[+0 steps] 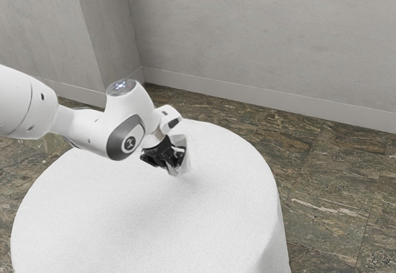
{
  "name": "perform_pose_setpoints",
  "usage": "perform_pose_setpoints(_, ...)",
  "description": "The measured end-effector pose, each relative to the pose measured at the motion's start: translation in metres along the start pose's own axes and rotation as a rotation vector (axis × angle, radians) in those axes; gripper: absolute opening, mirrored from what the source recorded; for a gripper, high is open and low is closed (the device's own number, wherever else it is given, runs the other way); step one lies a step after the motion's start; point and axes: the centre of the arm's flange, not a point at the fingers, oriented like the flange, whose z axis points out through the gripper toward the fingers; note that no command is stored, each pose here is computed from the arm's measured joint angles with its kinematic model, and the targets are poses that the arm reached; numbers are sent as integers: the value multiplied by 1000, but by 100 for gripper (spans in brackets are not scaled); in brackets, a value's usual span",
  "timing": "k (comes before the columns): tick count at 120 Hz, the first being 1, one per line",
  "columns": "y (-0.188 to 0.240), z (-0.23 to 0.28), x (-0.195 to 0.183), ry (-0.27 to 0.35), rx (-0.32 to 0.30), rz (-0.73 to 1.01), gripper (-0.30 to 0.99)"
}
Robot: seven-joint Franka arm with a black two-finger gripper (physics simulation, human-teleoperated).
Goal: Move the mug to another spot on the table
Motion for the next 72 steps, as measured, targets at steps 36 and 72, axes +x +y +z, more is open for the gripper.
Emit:
perform_pose_setpoints(36, -36, -24, -38, -10, 21, 3, -7)
perform_pose_setpoints(72, -53, -14, -53, -18, 60, 24, -7)
